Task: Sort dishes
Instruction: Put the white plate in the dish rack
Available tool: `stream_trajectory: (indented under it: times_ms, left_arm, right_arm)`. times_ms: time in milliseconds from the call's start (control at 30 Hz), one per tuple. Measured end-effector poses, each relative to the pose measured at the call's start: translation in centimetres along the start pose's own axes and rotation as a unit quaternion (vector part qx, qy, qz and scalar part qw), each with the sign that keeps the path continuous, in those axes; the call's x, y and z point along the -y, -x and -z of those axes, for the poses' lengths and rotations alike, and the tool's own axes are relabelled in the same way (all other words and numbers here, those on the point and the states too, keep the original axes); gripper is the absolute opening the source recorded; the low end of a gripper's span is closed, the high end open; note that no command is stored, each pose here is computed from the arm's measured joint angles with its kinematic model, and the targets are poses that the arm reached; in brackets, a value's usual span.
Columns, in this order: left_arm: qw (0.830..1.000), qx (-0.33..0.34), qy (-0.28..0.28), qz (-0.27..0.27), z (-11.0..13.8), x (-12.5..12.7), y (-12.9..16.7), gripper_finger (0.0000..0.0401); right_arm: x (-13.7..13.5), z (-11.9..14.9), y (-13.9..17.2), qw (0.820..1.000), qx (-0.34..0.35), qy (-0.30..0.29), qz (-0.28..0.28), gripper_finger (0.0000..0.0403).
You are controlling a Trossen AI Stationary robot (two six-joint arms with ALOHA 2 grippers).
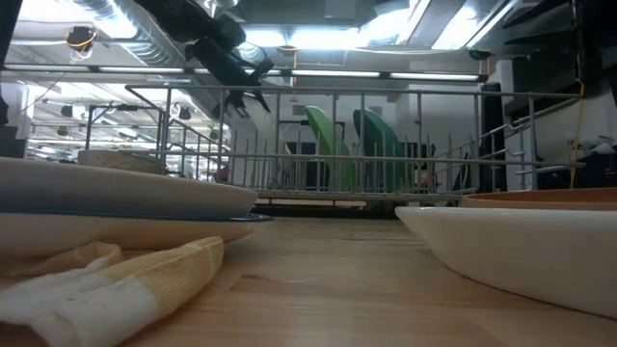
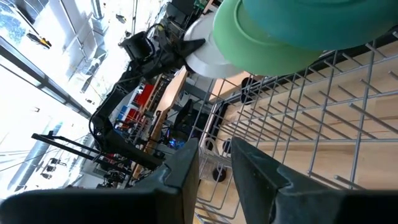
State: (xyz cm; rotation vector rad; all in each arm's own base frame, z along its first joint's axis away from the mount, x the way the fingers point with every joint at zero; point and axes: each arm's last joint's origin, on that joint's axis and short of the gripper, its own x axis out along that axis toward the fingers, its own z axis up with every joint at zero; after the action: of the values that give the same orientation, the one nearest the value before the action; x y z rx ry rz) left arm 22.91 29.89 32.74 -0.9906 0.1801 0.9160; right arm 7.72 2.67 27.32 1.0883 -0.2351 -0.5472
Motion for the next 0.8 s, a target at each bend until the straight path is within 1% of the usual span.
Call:
stream_trajectory:
  times_ms: [100, 267, 333, 567, 800]
  left_arm:
    - [1.0, -0.011, 0.002, -0.01, 0.2, -0.2, -0.1, 0.0054]
    - [1.0, -0.005, 0.002, -0.025, 0.4, -0.2, -0.1, 0.0074]
    - [0.999, -0.001, -0.001, -0.037, 0.6, -0.2, -0.2, 0.0073]
    - [0.999, 0.004, 0.0, -0.048, 0.7, -0.4, -1.0, 0.0072]
    - [0.997, 0.03, -0.001, -0.077, 0.2, -0.9, -1.0, 0.0095]
  right_arm:
    - [0.0, 0.0, 0.0, 1.0, 0.0, 0.0, 0.0, 0.0099]
    - [0.0, 0.0, 0.0, 1.0, 0.0, 0.0, 0.0, 0.0099]
    - [0.0, 0.0, 0.0, 1.0, 0.0, 0.0, 0.0, 0.0099]
    - [0.0, 0.0, 0.0, 1.0, 0.001, 0.0, 0.0, 0.0099]
    - [0.0, 0.0, 0.0, 1.0, -0.002, 0.0, 0.0, 0.0099]
